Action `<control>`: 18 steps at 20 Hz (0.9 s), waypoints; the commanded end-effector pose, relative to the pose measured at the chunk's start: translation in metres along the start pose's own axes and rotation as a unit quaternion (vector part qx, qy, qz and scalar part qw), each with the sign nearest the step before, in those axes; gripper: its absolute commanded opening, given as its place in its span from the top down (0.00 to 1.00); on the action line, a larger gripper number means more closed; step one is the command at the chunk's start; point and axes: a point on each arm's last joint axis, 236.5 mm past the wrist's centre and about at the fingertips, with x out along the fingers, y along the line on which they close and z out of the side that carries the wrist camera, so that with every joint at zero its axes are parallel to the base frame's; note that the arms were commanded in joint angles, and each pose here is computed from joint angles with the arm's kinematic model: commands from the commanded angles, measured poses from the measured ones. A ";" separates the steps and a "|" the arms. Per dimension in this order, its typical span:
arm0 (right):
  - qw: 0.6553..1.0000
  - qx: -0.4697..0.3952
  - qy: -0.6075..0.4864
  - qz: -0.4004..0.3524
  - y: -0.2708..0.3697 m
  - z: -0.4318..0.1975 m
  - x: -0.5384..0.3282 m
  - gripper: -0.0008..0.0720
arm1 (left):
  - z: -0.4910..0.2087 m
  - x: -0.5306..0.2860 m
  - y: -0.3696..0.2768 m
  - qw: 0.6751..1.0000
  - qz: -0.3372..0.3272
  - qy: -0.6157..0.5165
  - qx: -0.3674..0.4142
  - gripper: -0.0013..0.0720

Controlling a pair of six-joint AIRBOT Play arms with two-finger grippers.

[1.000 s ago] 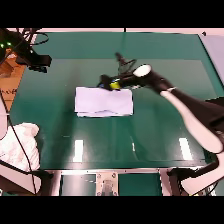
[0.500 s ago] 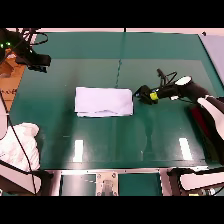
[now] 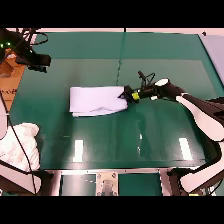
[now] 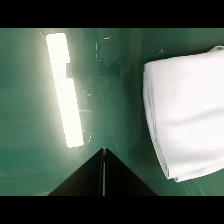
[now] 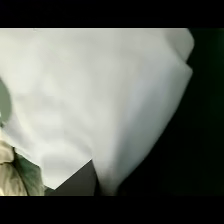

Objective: Fold the shirts.

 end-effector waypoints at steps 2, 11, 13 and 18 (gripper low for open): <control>0.996 -0.051 -0.027 0.062 0.071 0.035 -0.042 0.97 | -0.002 0.000 0.000 1.000 0.000 0.004 0.000 0.95; 0.942 -0.055 -0.310 -0.116 0.049 0.091 -0.390 0.97 | -0.002 0.000 0.000 1.000 0.000 0.003 0.001 0.95; 0.921 -0.013 -0.360 -0.144 0.017 0.075 -0.458 0.97 | -0.001 0.000 -0.001 1.000 -0.002 0.003 0.001 0.95; 0.880 0.081 -0.427 -0.192 -0.056 0.026 -0.559 0.97 | 0.001 0.000 -0.008 1.000 -0.015 -0.002 0.004 0.95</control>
